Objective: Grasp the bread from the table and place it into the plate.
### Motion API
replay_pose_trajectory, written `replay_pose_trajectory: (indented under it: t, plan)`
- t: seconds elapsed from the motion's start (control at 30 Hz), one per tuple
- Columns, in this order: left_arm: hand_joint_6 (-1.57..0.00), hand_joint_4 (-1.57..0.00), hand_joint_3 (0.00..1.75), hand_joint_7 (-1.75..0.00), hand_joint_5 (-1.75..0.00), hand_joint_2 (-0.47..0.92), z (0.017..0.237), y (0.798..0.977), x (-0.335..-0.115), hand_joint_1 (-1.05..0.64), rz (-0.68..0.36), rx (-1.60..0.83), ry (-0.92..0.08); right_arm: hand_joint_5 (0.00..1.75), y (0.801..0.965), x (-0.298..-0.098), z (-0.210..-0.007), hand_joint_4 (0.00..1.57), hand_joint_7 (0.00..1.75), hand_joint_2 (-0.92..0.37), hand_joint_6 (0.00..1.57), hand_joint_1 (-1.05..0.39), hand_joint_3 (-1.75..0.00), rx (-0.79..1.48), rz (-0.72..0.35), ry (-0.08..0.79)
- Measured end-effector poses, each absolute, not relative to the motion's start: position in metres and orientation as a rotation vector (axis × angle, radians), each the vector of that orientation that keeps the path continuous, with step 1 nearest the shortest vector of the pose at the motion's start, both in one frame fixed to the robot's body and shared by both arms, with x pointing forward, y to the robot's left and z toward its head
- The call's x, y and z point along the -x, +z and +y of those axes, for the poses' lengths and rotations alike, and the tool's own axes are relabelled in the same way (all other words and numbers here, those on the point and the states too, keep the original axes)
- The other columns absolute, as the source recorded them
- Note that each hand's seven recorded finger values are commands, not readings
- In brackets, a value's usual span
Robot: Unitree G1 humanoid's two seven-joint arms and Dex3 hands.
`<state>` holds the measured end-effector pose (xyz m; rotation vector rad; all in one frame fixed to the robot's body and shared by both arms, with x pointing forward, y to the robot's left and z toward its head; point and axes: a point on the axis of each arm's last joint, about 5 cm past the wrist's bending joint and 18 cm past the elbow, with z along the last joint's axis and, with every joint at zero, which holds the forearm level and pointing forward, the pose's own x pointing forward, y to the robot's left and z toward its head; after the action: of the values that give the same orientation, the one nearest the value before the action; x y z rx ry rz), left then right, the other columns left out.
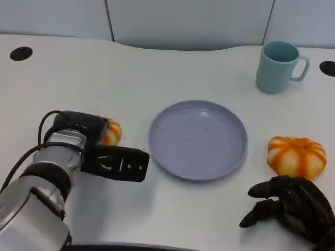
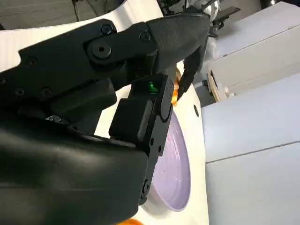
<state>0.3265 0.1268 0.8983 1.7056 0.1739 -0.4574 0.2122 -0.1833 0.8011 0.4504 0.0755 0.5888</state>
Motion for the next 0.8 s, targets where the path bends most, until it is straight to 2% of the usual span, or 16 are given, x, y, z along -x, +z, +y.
replay_pose_trajectory:
  t: [0.03, 0.07, 0.1, 0.13, 0.17, 0.23, 0.3, 0.33, 0.37, 0.4, 0.47, 0.5, 0.6, 0.8]
  plan:
    - [-0.72, -0.65, 0.0, -0.07, -1.08, 0.87, 0.127, 0.898, -0.326, -0.38, 0.161, -1.708, -0.449, 0.28, 0.801, -0.212, -0.183, 1.38, 0.0, -0.92, 1.39, -0.64, -0.13, -0.453, 0.074, 0.588]
    - [-0.77, -0.67, 0.0, -0.09, -1.3, 0.86, 0.127, 0.898, -0.326, -0.31, 0.147, -1.709, -0.441, 0.28, 0.801, -0.212, -0.183, 1.38, 0.0, -0.92, 1.39, -0.64, -0.13, -0.454, 0.072, 0.588]
    - [-0.86, -0.7, 0.0, -0.21, -1.48, 0.84, 0.128, 0.897, -0.325, -0.27, 0.128, -1.712, -0.432, 0.27, 0.801, -0.212, -0.183, 1.38, 0.0, -0.92, 1.39, -0.64, -0.13, -0.453, 0.071, 0.588]
    - [-0.79, -0.73, 0.0, -0.6, -1.64, 0.84, 0.13, 0.895, -0.324, -0.24, 0.103, -1.712, -0.419, 0.27, 0.801, -0.212, -0.183, 1.38, 0.0, -0.92, 1.38, -0.64, -0.12, -0.453, 0.07, 0.588]
    - [-0.76, -0.77, 0.0, -0.8, -1.69, 0.84, 0.131, 0.893, -0.323, -0.23, 0.076, -1.71, -0.406, 0.27, 0.801, -0.211, -0.183, 1.37, 0.0, -0.92, 1.38, -0.65, -0.12, -0.452, 0.07, 0.587]
    - [-0.75, -0.8, 0.0, -1.02, -1.73, 0.85, 0.136, 0.89, -0.321, -0.22, 0.037, -1.701, -0.389, 0.26, 0.801, -0.21, -0.184, 1.38, 0.0, -0.92, 1.39, -0.66, -0.1, -0.451, 0.071, 0.585]
    - [-0.74, -0.74, 0.01, -1.08, -1.74, 0.87, 0.138, 0.89, -0.321, -0.21, 0.028, -1.673, -0.38, 0.26, 0.8, -0.21, -0.183, 1.39, 0.01, -0.92, 1.39, -0.66, -0.09, -0.453, 0.076, 0.584]
    - [-0.71, -0.68, 0.01, -1.01, -1.52, 0.89, 0.139, 0.89, -0.321, -0.2, 0.032, -1.654, -0.377, 0.26, 0.8, -0.211, -0.183, 1.39, 0.0, -0.92, 1.39, -0.66, -0.09, -0.454, 0.078, 0.583]
    - [-0.7, -0.65, 0.02, -1.0, -1.39, 0.91, 0.14, 0.889, -0.32, -0.19, 0.042, -1.622, -0.369, 0.25, 0.8, -0.211, -0.183, 1.39, 0.0, -0.92, 1.39, -0.66, -0.09, -0.454, 0.079, 0.583]
    - [-0.68, -0.64, 0.02, -1.07, -1.39, 0.91, 0.141, 0.888, -0.32, -0.19, 0.053, -1.596, -0.359, 0.25, 0.8, -0.211, -0.183, 1.39, 0.0, -0.92, 1.39, -0.66, -0.09, -0.451, 0.079, 0.583]
    - [-0.58, -0.67, 0.02, -1.57, -1.65, 0.92, 0.143, 0.887, -0.319, -0.16, 0.064, -1.545, -0.33, 0.25, 0.799, -0.211, -0.183, 1.39, 0.0, -0.92, 1.39, -0.67, -0.09, -0.444, 0.077, 0.583]
    - [-0.56, -0.68, 0.03, -1.66, -1.7, 0.92, 0.144, 0.886, -0.318, -0.16, 0.062, -1.524, -0.316, 0.25, 0.799, -0.211, -0.183, 1.38, 0.0, -0.92, 1.39, -0.67, -0.09, -0.441, 0.076, 0.584]
    - [-0.55, -0.72, 0.02, -1.73, -1.74, 0.91, 0.147, 0.884, -0.317, -0.14, 0.057, -1.454, -0.279, 0.24, 0.799, -0.211, -0.183, 1.38, 0.0, -0.92, 1.38, -0.66, -0.09, -0.437, 0.075, 0.583]
    - [-0.56, -0.76, 0.08, -1.75, -1.75, 0.89, 0.156, 0.884, -0.315, -0.1, 0.057, -1.284, -0.215, 0.24, 0.799, -0.21, -0.183, 1.37, 0.0, -0.92, 1.39, -0.66, -0.11, -0.427, 0.069, 0.582]
